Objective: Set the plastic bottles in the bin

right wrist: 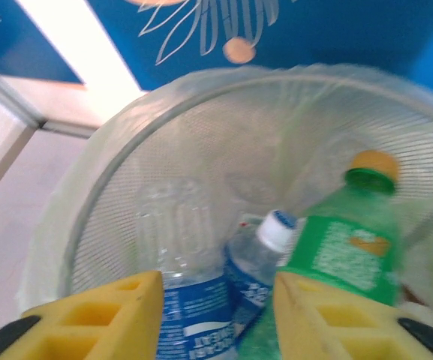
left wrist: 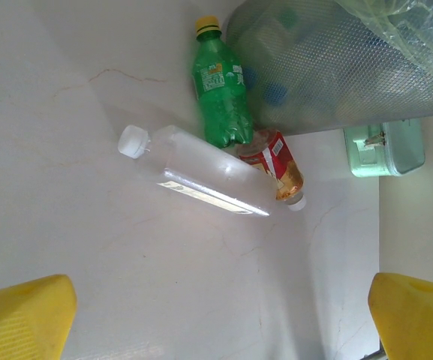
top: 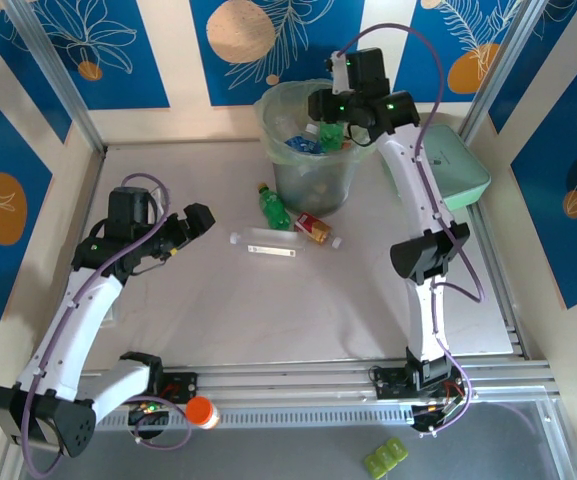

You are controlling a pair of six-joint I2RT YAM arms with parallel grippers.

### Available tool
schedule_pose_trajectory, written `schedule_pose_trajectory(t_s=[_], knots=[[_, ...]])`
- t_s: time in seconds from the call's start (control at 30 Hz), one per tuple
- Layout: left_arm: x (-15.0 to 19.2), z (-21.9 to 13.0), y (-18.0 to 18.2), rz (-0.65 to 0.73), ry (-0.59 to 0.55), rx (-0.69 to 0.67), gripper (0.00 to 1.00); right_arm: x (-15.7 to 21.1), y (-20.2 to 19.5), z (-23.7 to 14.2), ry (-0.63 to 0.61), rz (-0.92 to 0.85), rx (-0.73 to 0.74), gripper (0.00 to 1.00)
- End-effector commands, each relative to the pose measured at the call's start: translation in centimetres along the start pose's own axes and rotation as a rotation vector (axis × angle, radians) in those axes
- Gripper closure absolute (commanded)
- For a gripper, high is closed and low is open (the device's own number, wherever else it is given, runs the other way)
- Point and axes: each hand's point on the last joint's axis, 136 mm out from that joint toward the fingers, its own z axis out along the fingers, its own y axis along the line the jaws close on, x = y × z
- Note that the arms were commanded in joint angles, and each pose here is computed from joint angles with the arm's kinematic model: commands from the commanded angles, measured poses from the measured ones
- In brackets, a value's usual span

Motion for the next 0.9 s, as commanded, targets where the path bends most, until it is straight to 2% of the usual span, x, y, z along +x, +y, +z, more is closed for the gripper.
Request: schedule_pose_trajectory(t_s=[0.0,0.17,0.33,0.53,0.7,0.87], knots=[[-0.1,-1.1,-0.9,0.037,-0.018,0.018,0.01,2.5,1.6,2.0,0.094,0.005,-0.087,0.59],[0.1,-1.1,-0.8,0.036,-0.012,0.016,0.01,4.2,-1.9,3.3,0.15,0.031,0.056,0.64],[0.2,-1.0,-0.6,0.033,-0.011,0.012,0.01,4.5,-5.8,2.6,0.156,0.041,0.236,0.69],[0.2,-0.8,-0.4,0.031,-0.011,0.004,0.01,2.9,-5.6,1.1,0.093,0.051,0.22,0.68],[-0.1,-1.1,-0.3,0.047,-0.023,-0.012,0.01,0.3,-5.5,-1.4,-0.011,0.032,0.295,0.68],[-0.3,-1.4,-0.5,0.058,-0.031,-0.011,0.01,-0.8,-5.2,-1.3,-0.054,0.024,0.274,0.68]])
